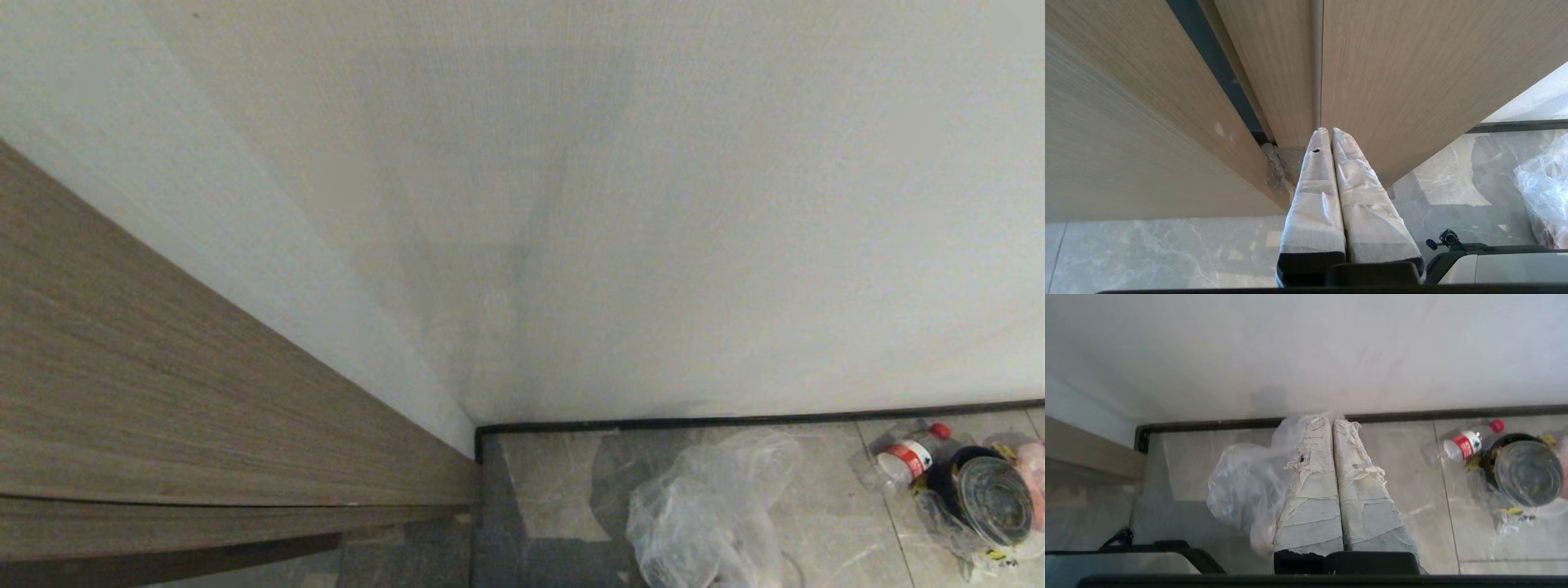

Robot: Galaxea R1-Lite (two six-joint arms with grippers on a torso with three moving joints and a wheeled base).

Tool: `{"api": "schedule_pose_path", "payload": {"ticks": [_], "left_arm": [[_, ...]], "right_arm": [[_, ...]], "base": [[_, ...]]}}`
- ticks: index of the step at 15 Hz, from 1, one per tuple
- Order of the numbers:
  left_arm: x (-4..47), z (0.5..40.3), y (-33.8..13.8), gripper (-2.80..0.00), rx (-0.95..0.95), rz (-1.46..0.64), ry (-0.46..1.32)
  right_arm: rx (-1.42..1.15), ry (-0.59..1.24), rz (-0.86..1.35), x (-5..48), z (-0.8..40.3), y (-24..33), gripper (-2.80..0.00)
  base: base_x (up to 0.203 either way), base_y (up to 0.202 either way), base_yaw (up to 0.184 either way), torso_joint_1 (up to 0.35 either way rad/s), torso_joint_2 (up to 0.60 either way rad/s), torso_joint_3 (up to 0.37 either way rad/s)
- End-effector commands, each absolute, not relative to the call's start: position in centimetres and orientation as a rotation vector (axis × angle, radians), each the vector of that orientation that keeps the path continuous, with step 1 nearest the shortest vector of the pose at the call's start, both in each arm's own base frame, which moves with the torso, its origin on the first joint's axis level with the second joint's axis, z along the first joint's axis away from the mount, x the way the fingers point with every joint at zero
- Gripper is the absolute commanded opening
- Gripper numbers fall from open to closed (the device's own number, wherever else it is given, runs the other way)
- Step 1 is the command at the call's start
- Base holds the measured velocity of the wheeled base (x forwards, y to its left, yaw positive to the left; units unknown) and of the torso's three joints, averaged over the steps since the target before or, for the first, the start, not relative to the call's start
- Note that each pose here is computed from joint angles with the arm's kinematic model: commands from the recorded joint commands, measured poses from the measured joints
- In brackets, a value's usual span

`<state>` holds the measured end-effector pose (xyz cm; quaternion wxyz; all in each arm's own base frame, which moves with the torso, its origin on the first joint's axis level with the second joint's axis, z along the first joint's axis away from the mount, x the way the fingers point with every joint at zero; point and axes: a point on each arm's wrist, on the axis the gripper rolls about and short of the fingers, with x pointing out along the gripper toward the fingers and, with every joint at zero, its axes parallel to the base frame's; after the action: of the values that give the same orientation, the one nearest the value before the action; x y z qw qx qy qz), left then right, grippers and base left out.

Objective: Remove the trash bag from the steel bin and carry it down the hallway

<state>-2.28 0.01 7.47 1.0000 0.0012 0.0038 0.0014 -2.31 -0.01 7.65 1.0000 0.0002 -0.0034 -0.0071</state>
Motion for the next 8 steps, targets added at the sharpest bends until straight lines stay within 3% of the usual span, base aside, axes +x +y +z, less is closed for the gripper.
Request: {"api": "schedule_pose_path", "payload": {"ticks": [1, 8], "left_arm": [[-2.29, 7.47, 0.01, -2.80, 0.003, 0.003, 0.006], [-2.29, 7.50, 0.01, -2.80, 0.005, 0.006, 0.008]], "right_arm": [[-0.004, -0.002, -0.014, -2.27, 7.49, -0.01, -2.80], [0.005, -0.003, -0.015, -2.27, 7.51, -0.01, -2.80]], "base": [[0.000, 0.000, 0.000, 0.000, 0.00, 0.000], [0.000, 0.000, 0.000, 0.000, 0.00, 0.000]]}}
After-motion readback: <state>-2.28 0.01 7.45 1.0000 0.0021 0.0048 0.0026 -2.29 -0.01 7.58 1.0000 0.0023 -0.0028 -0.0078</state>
